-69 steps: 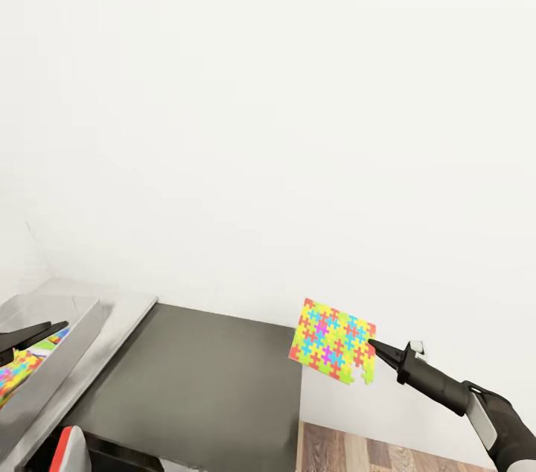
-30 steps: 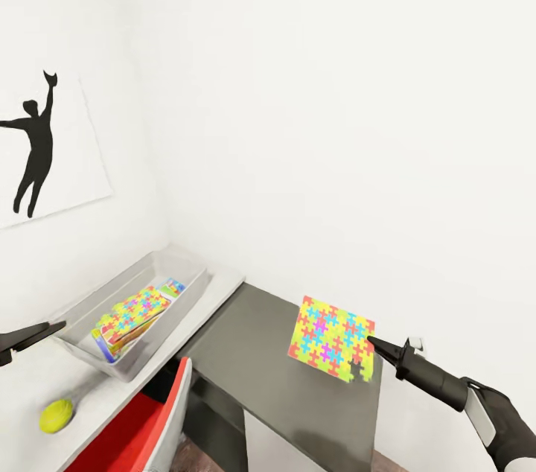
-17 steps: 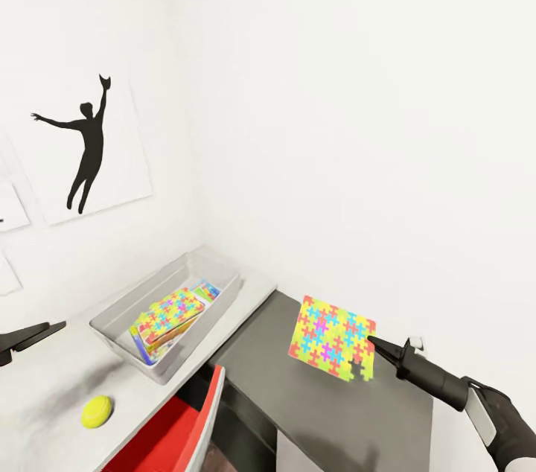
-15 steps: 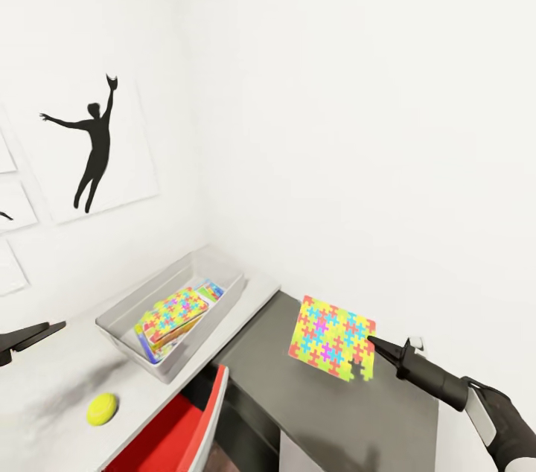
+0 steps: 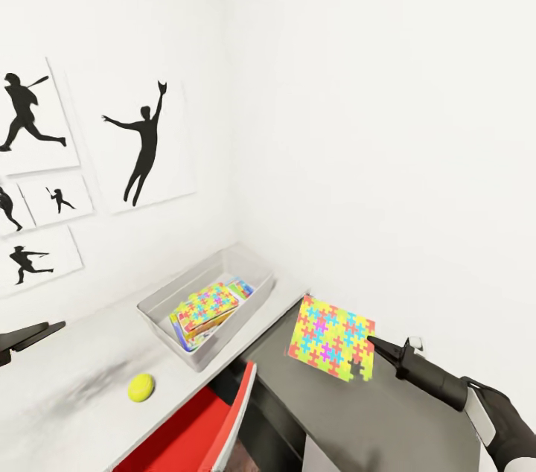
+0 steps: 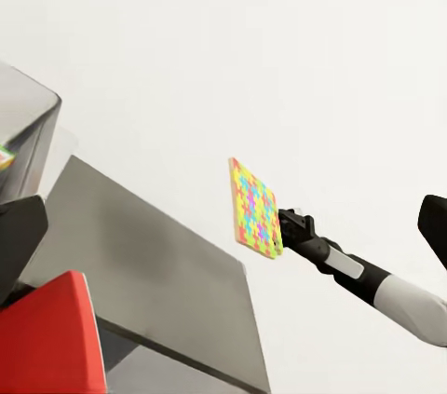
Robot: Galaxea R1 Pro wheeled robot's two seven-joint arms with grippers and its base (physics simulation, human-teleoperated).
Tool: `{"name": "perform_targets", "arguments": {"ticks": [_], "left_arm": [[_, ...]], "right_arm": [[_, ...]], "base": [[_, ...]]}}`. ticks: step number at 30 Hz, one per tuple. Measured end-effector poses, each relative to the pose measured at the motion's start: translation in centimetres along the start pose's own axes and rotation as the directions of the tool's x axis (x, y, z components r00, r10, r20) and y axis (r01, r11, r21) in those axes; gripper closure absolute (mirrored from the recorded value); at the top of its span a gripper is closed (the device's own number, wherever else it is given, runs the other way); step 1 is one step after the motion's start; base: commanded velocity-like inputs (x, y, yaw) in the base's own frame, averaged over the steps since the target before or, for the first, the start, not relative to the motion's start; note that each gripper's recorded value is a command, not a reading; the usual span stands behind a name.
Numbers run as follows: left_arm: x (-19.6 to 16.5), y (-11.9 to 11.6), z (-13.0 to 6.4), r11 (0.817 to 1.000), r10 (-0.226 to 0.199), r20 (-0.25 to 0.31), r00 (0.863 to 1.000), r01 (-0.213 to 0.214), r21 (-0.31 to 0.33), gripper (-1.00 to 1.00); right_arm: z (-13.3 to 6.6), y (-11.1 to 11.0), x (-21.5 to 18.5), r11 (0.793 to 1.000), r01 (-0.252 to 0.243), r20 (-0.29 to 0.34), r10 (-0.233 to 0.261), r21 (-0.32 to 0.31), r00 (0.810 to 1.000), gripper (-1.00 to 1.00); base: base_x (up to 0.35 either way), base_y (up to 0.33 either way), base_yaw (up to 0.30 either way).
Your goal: Put all the toys in the child's room - the three board games (two on the bed and one on the table), the two jigsaw puzzles on the table, and the tennis ball on the table - inside the toy box on the table in the child's room.
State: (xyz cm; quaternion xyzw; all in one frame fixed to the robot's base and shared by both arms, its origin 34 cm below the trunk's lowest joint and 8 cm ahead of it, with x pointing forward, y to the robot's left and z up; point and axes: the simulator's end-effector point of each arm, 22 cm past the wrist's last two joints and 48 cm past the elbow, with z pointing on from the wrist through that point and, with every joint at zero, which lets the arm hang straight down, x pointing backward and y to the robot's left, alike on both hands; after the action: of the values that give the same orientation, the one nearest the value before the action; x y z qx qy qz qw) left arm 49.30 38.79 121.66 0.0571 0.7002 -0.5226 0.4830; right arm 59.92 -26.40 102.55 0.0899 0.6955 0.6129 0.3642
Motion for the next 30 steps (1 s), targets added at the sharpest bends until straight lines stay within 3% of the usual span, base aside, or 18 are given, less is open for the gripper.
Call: {"name": "perform_targets", "arguments": {"ticks": [18, 30], "left_arm": [[-0.20, -0.47, -0.18, 1.000, 0.009, 0.006, 1.000, -0.009, 0.005, -1.00], [-0.59, -0.48, -0.57, 1.000, 0.015, 0.020, 1.000, -0.015, -0.001, -1.00]], "right_arm": [[-0.23, 0.56, -0.35, 1.000, 0.011, 0.005, -0.011, -0.006, 1.000, 1.00], [-0.26, 0.59, -0.60, 1.000, 0.015, 0.007, -0.015, -0.004, 1.000, 1.00]], "base": [[0.005, 0.049, 0.272], [0.069, 0.105, 0.125]]}}
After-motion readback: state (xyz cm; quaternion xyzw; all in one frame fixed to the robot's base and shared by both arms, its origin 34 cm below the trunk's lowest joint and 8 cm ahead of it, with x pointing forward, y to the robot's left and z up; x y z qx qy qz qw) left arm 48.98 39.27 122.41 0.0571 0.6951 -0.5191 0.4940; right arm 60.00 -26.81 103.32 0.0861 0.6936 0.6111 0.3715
